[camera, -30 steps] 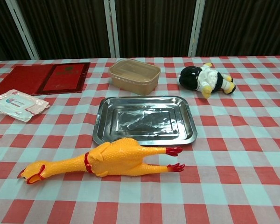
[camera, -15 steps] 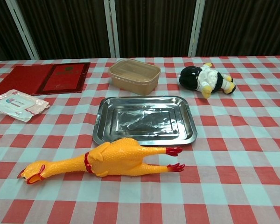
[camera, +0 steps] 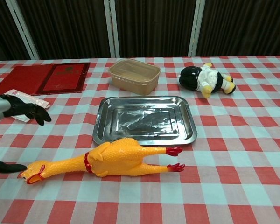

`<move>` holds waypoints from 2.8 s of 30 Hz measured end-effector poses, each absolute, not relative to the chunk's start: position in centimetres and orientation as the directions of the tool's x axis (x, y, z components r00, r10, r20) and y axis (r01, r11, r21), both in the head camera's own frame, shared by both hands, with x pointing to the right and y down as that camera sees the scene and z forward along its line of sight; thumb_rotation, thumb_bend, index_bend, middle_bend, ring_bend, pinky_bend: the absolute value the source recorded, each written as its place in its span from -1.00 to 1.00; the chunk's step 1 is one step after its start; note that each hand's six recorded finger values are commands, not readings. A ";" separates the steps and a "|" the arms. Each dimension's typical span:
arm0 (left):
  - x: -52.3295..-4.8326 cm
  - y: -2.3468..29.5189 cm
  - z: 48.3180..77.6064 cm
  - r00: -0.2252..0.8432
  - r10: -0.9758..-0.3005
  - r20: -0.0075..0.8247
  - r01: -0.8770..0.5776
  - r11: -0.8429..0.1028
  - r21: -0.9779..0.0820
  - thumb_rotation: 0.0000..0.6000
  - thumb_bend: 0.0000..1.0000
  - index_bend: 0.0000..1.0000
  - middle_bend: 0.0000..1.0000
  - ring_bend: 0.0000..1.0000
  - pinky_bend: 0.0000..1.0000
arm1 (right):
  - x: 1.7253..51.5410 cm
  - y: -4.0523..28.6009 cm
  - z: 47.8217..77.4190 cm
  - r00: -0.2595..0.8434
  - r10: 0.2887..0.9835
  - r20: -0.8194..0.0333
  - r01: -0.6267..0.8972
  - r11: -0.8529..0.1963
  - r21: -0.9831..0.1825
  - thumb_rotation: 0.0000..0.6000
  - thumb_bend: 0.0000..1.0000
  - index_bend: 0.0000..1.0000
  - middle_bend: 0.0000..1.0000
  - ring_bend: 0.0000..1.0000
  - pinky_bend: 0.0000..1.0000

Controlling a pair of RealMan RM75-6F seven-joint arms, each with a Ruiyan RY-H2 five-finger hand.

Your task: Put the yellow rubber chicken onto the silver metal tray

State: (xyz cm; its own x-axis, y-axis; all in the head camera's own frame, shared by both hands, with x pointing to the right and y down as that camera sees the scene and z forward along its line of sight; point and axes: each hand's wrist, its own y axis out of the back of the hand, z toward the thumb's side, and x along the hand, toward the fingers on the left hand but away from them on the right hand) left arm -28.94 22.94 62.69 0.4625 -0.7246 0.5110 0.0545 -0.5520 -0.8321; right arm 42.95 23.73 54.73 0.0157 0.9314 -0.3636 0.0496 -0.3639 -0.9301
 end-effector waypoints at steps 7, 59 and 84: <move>-25.5 23.5 65.6 0.449 -0.708 0.545 0.058 -0.585 -0.809 1.00 -1.00 -0.45 -0.35 -0.45 -0.65 | 43.2 23.9 54.7 0.011 0.931 -0.365 0.053 -0.365 -0.930 1.00 -0.62 -0.72 -0.70 -0.63 -0.52; -21.4 20.7 65.2 0.616 -0.708 0.346 -0.160 -0.542 -0.825 1.00 0.76 0.18 0.30 0.14 0.16 | 43.7 24.1 54.1 -0.010 0.930 -0.366 0.110 -0.363 -0.925 1.00 -0.62 -0.72 -0.70 -0.64 -0.55; -17.7 11.9 59.4 0.712 -0.618 0.334 -0.025 -0.497 -0.867 1.00 0.73 0.17 0.29 0.13 0.15 | 29.3 19.1 53.9 0.455 0.735 -0.503 0.449 -0.677 -0.583 1.00 -0.62 -1.00 -0.74 -0.78 -0.63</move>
